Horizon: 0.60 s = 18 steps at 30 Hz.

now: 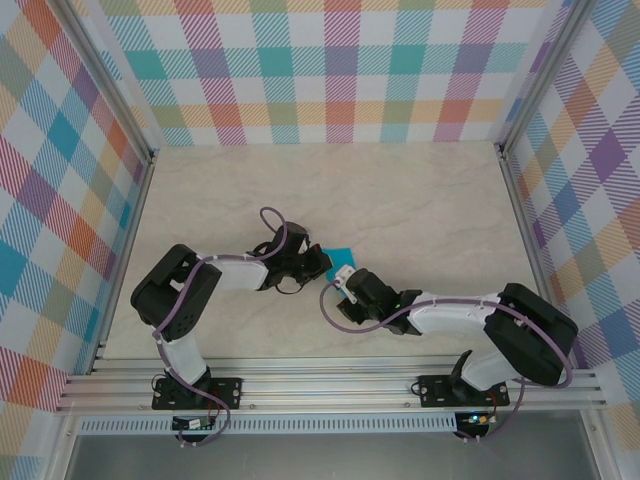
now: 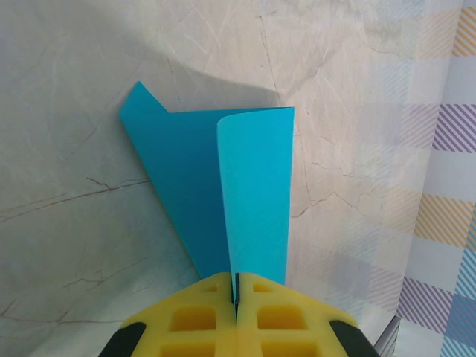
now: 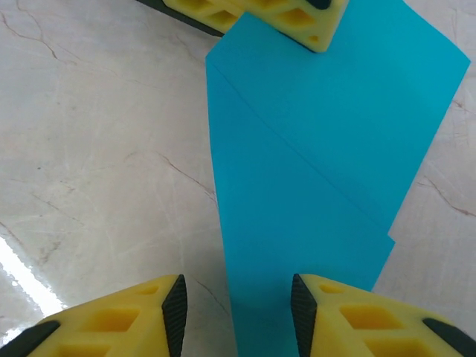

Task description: Fold a paper plane with a square sheet of paper (pick it up from the middle)

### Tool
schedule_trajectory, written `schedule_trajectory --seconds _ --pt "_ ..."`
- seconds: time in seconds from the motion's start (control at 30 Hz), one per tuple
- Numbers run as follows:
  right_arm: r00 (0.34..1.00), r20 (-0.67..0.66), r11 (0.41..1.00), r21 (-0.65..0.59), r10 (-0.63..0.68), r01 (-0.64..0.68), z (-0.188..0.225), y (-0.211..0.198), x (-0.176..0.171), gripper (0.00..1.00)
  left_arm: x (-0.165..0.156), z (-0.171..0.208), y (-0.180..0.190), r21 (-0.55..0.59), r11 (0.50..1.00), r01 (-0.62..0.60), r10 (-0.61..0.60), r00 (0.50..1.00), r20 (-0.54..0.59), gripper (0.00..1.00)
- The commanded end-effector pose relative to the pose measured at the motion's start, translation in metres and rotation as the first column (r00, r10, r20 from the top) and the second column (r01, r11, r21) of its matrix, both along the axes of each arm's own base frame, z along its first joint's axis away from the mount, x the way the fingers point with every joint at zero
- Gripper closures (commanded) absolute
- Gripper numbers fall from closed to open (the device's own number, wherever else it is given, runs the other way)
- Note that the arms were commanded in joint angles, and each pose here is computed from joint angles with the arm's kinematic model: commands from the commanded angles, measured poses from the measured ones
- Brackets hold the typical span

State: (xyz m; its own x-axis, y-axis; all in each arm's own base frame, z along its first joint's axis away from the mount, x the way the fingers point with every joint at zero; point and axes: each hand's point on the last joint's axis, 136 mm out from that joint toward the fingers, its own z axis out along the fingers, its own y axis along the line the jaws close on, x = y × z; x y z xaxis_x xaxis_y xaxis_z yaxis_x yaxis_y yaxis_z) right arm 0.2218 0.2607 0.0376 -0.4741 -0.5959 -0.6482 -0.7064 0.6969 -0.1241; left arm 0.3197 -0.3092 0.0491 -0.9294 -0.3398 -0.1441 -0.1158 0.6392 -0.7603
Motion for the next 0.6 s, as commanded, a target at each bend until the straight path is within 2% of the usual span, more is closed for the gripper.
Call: schedule_trajectory --seconds 0.0,0.23,0.57 --pt "0.997 0.068 1.0 -0.009 -0.029 0.03 0.0023 -0.0018 0.0078 0.59 0.0022 0.0224 -0.0078 -0.025 1.0 0.009 -0.008 0.999 0.035 1.0" --pt "0.996 0.082 0.999 -0.031 -0.039 0.041 -0.003 -0.003 0.0084 0.66 0.003 0.0262 -0.0083 -0.027 1.0 0.009 -0.008 0.999 0.038 1.0" --pt "0.994 0.091 0.998 -0.038 -0.055 0.059 -0.0051 -0.0057 0.0099 0.7 0.0026 0.0273 -0.008 -0.025 1.0 0.009 -0.008 0.999 0.037 1.0"
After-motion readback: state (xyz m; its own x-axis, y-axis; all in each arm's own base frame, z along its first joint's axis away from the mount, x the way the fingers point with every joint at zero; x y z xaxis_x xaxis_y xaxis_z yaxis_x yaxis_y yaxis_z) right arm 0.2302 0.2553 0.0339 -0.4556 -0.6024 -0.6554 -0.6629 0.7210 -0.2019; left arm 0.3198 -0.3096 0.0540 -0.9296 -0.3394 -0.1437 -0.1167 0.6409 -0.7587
